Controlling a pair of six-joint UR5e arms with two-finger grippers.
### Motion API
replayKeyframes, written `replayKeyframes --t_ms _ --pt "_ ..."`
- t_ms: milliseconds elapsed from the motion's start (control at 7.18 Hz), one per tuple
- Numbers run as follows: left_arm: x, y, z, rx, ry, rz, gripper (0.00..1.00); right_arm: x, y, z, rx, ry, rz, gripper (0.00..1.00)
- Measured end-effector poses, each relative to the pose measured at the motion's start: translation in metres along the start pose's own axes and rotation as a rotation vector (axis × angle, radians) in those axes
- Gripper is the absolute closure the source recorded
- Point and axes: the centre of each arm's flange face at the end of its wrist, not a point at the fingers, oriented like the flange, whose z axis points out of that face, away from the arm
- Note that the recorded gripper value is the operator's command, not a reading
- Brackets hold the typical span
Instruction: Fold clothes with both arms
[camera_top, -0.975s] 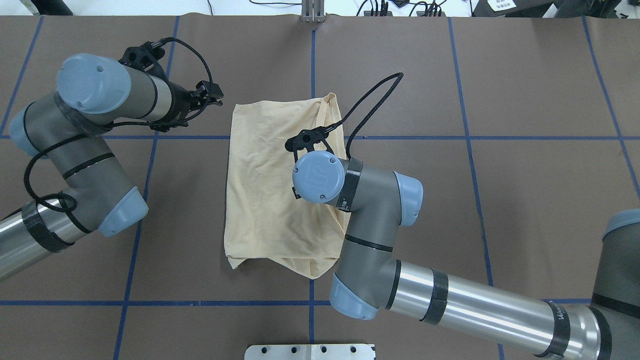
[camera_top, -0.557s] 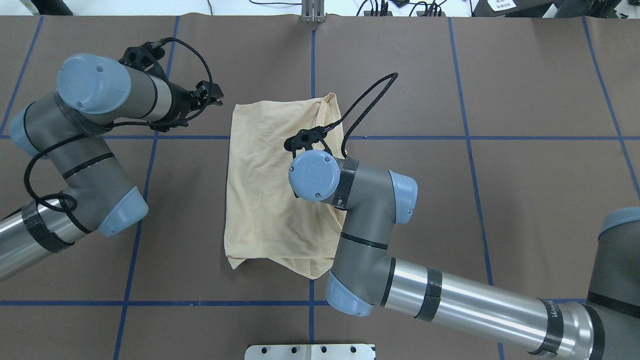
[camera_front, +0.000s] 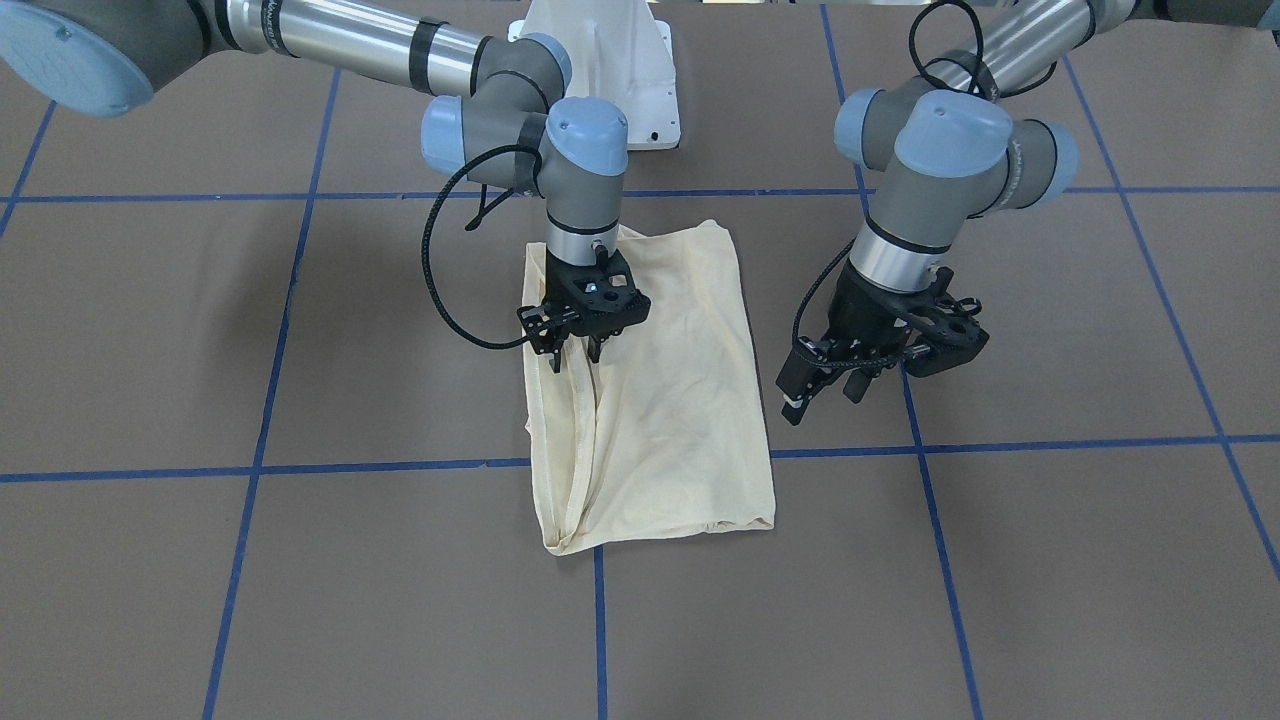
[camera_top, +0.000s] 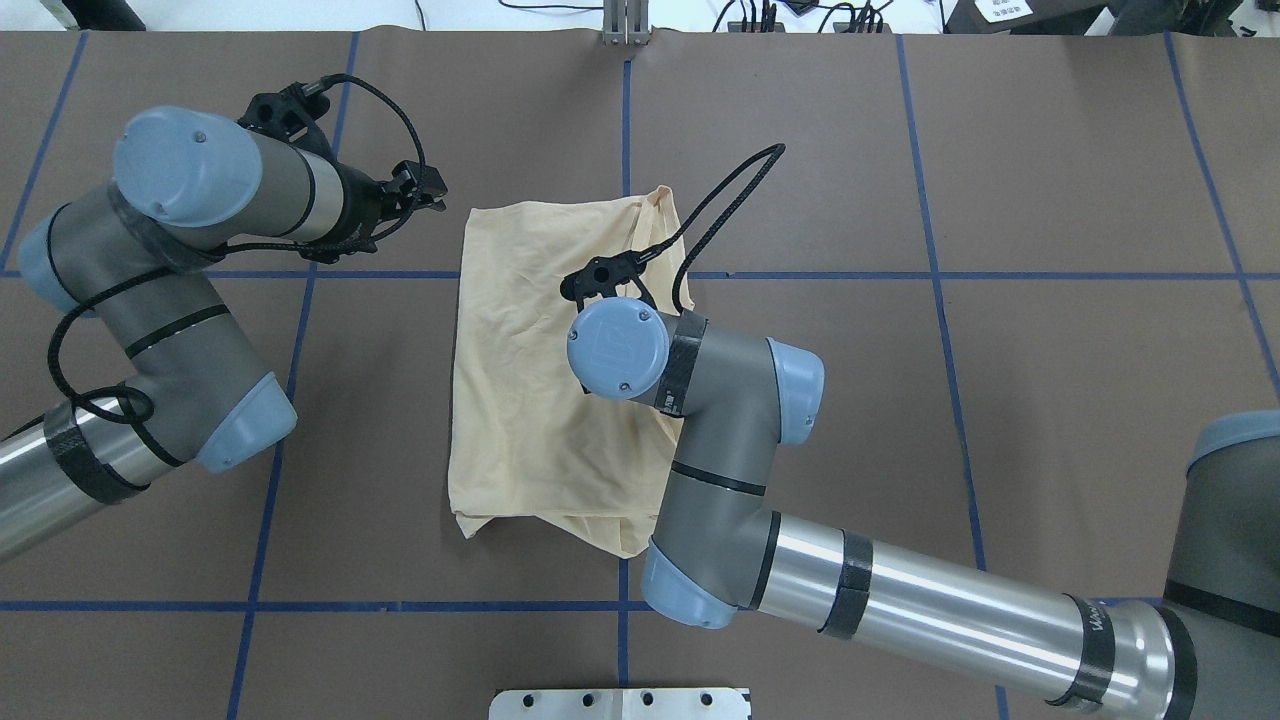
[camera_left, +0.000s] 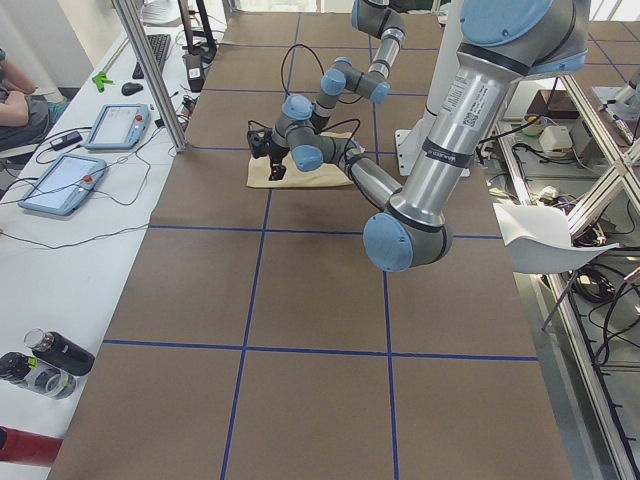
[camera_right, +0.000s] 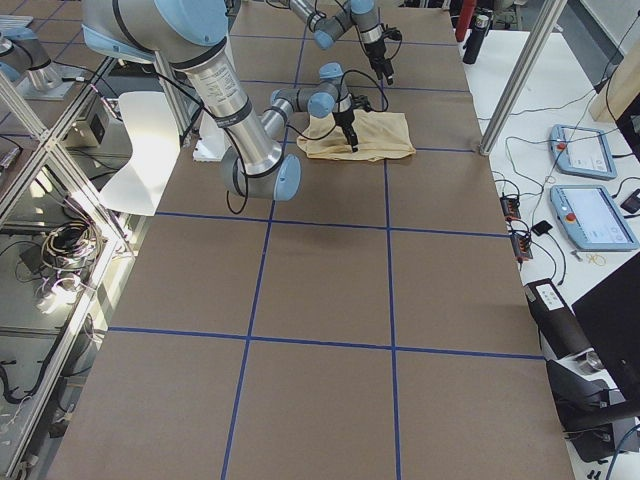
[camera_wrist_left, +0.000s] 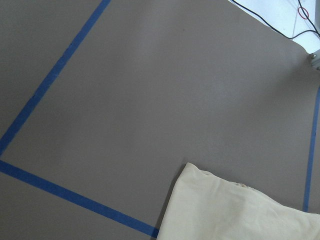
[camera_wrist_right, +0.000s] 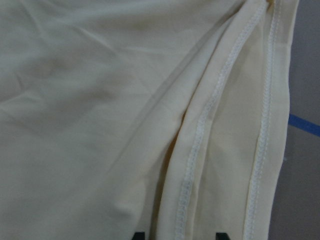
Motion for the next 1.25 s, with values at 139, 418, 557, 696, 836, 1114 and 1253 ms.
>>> replayKeyframes --t_ms 139,418,557,696,836,1114,1253 --pt "0.000 0.000 0.000 0.000 0.000 0.000 0.00 0.001 0.000 0.001 0.000 0.002 0.000 0.45" --pt "0.003 0.001 -0.001 -0.001 0.005 0.001 0.00 0.007 -0.001 0.004 -0.004 0.007 0.001 0.45" --pt "0.005 0.001 -0.002 -0.001 0.008 0.002 0.00 0.013 -0.004 0.005 -0.005 0.012 0.000 0.45" --pt "0.007 0.002 -0.002 -0.002 0.011 0.002 0.00 0.021 -0.008 0.007 -0.007 0.017 -0.003 0.45" --pt "0.008 0.002 -0.003 -0.003 0.013 0.001 0.00 0.029 -0.010 0.010 -0.013 0.020 -0.003 0.46" --pt "0.010 0.002 -0.004 -0.003 0.015 0.000 0.00 0.043 -0.009 0.016 -0.029 0.022 -0.005 0.49" --pt "0.010 0.002 -0.004 -0.002 0.016 -0.001 0.00 0.048 -0.010 0.017 -0.038 0.018 -0.003 0.49"
